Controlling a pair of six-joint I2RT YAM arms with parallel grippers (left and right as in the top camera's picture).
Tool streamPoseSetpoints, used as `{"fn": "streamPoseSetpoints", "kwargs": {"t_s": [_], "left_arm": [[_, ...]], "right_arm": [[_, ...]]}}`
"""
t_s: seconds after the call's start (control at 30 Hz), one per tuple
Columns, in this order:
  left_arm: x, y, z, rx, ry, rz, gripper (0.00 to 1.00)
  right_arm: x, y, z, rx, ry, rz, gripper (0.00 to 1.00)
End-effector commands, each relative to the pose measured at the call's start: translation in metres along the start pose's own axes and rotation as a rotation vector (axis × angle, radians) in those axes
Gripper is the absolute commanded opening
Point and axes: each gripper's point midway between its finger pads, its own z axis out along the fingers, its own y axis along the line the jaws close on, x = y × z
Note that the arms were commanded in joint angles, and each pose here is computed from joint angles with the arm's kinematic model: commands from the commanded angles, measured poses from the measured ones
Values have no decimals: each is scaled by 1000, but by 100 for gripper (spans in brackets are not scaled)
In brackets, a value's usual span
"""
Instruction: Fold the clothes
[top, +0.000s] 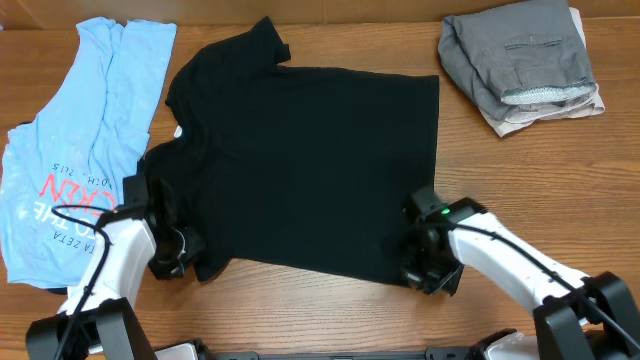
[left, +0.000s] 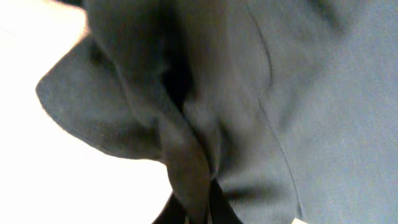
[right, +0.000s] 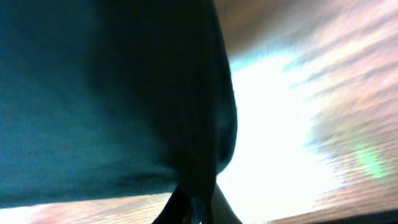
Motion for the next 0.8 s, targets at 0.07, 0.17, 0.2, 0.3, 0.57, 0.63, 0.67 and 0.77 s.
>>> {"fn": "streamPoseSetpoints", "kwargs": {"t_s": [0.07,0.17,0.2,0.3,0.57,0.63,0.67,0.77], "left_arm": [[-22,-26,-57,61,-18,114,4],[-22,-29,-78,56,-8,155,4],[-22,-29,-84,54,-4,159,4],[-22,-31,-102,53,0,175,4],[-11,-32,-143,47,20,202,4],[-8,-33,-144,38,17,223,4],[-8,-34,-144,37,16,230,4],[-14,-42,-141,47,-15,255,4]], "right_arm": [[-36,13,-70,-123,-142,-55,4],[-42,8,-92,-141,-169,-49,4],[-43,4,-98,-138,-176,-42,4],[-44,-7,-112,-128,-192,-19,4],[-28,-22,-127,-135,-209,-16,4],[-30,-22,-130,-145,-233,-19,4],[-33,-20,-131,-153,-249,-21,4],[-47,-9,-135,-190,-300,-35,4]]}}
